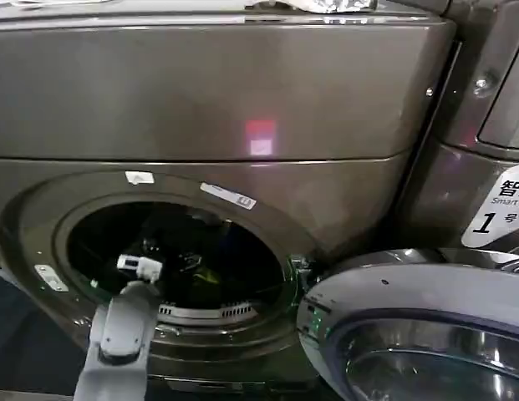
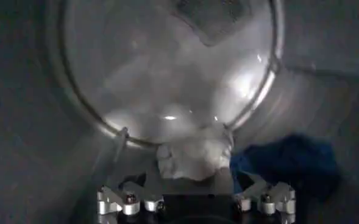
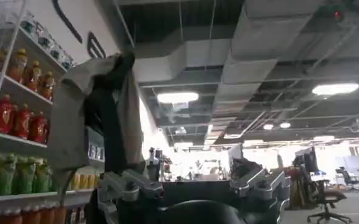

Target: Grasp the clothes from the dryer.

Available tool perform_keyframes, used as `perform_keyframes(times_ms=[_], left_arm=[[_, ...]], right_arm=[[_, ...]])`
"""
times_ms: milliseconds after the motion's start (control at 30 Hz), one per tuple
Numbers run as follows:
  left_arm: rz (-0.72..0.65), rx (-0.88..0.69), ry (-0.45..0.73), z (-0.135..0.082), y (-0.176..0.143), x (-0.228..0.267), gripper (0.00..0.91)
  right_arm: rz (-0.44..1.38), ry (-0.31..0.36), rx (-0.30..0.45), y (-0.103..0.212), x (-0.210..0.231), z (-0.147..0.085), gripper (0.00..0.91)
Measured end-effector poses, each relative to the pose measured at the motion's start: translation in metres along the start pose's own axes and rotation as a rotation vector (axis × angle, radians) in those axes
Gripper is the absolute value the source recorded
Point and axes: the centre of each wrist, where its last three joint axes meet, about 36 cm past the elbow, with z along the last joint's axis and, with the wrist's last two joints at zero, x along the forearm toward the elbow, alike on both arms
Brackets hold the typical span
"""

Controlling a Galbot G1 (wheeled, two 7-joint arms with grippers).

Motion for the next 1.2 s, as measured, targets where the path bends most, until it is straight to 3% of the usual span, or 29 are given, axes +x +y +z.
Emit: perform_keyframes(times_ms=[167,367,833,1200], left_arm=[[0.08,-0.242,0.025,-0.005,0.013,-0.015,0.907],[0.157,-0.4,0.056,-0.013,0.024,-0.033,0.907],[0.281,-0.529,0.047,-0.02,0.027,-0.063,0.907],[0.378,-0.547,0.003,-0.022,0.008,-0.087,0.907]], right_arm=[[-0.003,0.004,0.003,0.001,-0.001,0.003,0.907],[-0.008,0.008,0.001,0.006,-0.001,0.007,0.907],[-0.012,0.006,-0.001,0.009,-0.003,0.01,0.907],[-0.019,0.007,0.004,0.01,-0.001,0.009,0.907]])
